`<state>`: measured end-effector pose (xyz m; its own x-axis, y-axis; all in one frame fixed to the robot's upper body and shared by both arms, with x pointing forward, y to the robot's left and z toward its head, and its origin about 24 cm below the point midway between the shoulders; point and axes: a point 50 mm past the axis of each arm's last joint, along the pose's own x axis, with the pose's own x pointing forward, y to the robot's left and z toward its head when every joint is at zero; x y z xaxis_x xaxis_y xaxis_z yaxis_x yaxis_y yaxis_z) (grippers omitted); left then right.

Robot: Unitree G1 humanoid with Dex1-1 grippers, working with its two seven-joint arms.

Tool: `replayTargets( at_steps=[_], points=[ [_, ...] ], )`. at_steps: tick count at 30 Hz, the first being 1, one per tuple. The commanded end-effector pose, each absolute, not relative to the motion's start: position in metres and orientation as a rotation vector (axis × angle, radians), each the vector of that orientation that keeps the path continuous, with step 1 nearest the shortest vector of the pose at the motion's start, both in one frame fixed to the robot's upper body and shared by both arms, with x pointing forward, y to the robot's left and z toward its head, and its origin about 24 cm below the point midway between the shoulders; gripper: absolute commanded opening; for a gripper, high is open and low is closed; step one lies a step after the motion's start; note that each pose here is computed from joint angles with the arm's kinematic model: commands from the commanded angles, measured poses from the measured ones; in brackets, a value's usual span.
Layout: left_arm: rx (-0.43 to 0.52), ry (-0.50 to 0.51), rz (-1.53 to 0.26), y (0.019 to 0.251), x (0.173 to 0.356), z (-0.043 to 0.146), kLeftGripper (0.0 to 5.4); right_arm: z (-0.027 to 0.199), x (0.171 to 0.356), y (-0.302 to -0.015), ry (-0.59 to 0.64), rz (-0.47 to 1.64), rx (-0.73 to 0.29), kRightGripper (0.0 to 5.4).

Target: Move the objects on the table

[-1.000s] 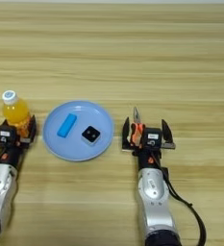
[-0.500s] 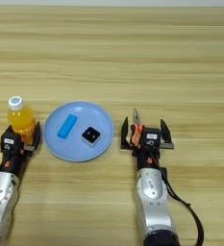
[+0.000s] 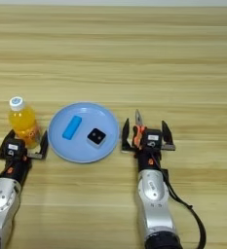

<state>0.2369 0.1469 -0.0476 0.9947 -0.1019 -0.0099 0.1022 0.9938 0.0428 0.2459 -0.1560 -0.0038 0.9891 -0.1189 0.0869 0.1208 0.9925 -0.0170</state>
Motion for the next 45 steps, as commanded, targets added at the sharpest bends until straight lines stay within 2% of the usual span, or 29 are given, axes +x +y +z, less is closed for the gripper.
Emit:
replayTargets(
  at_steps=[1, 8, 28, 45],
  points=[
    [0.058, 0.089, -0.096, 0.15, 0.23, -0.06, 5.38, -0.002, 0.25, -0.155, -0.097, -0.121, -0.018, 5.4],
    [0.059, 0.03, -0.082, 0.154, 0.24, -0.049, 5.38, -0.002, 0.251, -0.153, -0.098, -0.119, -0.016, 5.4],
    [0.071, -0.083, -0.095, 0.154, 0.249, -0.028, 5.38, -0.003, 0.25, -0.152, -0.097, -0.113, -0.014, 5.4],
    [0.068, -0.085, -0.103, 0.152, 0.251, -0.027, 5.38, -0.002, 0.251, -0.153, -0.101, -0.114, -0.014, 5.4]
  ],
)
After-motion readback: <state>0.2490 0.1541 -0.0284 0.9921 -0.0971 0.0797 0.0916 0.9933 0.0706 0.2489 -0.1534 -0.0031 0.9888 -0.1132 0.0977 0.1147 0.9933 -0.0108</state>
